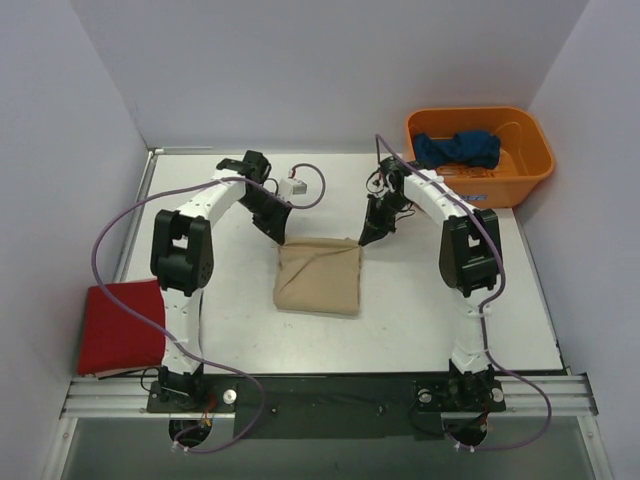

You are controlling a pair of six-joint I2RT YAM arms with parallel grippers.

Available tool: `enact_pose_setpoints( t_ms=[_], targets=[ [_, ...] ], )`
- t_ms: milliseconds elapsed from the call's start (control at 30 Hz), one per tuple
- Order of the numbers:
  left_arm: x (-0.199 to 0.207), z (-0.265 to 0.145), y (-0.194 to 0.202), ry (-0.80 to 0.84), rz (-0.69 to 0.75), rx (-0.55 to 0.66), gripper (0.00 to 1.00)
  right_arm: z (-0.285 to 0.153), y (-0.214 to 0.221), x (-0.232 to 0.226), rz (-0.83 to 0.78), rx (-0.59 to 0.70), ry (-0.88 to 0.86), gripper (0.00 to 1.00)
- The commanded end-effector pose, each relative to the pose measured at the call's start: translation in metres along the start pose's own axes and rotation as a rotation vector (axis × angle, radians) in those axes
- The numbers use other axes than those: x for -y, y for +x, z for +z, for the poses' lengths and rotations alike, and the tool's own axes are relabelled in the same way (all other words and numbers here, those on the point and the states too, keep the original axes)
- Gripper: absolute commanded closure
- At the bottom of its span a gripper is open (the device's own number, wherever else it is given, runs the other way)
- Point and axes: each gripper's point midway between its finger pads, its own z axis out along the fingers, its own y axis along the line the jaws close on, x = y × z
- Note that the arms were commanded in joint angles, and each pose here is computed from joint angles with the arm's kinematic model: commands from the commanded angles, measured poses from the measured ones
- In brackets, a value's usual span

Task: Fold and stack the t-shirts
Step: Fold the long partially folded tshirt into a neat square, then smooth out wrinkles on the folded tshirt

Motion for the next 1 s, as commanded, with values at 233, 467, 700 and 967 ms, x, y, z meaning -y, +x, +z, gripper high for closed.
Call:
enact_pose_setpoints(
  t_ms=[233, 467, 700, 967],
  targets=[
    [-0.058, -0.046, -0.064, -0.175, -0.201, 0.304, 0.47, -0.031, -0.040, 0.025, -0.035, 0.186, 0.123, 0.52],
    [-0.012, -0.015, -0.035, -0.036, -0.290, 0.346, 0.46, -0.024, 0.055, 0.022, -0.095, 0.143, -0.041, 0.52],
    [-0.025, -0.001, -0.044, -0.109, -0.325, 0.451, 0.48, 0.016, 0.113, 0.009, -0.078, 0.046, -0.141, 0.50],
    [-0.032, 0.015, -0.044, -0.093, -0.343, 0.453, 0.50, 0.043, 0.142, 0.003, -0.018, -0.008, -0.232, 0.57]
  ],
)
